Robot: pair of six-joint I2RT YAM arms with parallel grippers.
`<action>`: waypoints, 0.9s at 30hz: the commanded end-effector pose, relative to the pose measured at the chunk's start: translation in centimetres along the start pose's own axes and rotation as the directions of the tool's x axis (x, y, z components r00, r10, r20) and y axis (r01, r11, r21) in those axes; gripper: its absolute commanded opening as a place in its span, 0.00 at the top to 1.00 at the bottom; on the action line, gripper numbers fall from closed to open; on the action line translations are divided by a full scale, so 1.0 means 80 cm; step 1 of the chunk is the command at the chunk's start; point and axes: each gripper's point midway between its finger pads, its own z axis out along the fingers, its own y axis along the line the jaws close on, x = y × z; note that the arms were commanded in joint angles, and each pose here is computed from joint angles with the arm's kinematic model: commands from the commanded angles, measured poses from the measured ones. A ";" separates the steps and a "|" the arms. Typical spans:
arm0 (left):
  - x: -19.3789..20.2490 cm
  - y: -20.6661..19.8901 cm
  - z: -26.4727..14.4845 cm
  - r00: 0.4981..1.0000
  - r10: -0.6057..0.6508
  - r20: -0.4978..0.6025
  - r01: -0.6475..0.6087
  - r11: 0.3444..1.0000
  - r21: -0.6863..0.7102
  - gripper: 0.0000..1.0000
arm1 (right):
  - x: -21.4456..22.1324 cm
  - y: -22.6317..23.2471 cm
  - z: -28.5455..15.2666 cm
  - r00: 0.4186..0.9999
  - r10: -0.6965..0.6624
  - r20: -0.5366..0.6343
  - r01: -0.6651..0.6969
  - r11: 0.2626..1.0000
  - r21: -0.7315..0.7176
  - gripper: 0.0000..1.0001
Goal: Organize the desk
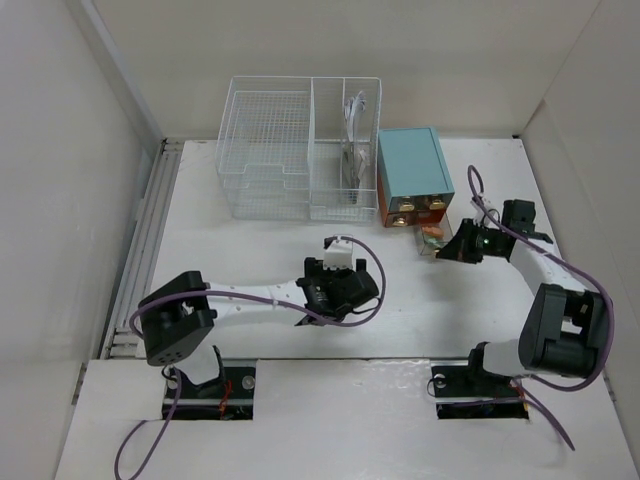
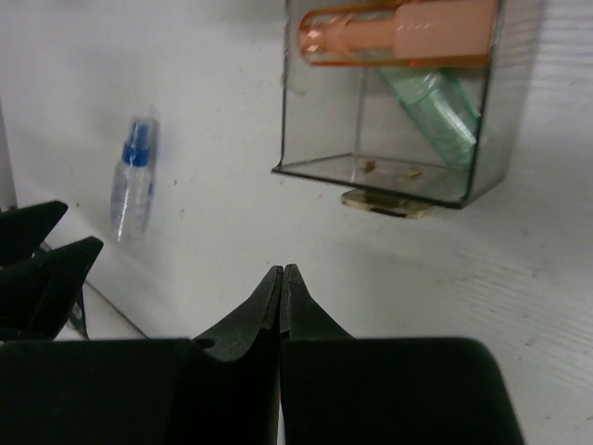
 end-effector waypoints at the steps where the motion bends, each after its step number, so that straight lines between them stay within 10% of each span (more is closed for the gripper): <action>1: -0.010 0.008 0.005 1.000 0.013 0.001 -0.013 0.999 -0.032 0.20 | -0.045 -0.016 0.003 0.990 0.020 0.136 -0.031 0.996 0.079 1.00; 11: 0.020 0.013 0.043 0.990 0.085 -0.116 -0.090 0.995 -0.037 0.51 | -0.050 -0.034 0.025 0.984 0.118 0.135 -0.132 0.986 0.104 1.00; 27: 0.043 0.004 0.052 0.964 0.182 -0.194 -0.187 0.982 -0.006 0.51 | -0.045 -0.034 0.033 0.980 0.140 0.141 -0.156 0.982 0.110 1.00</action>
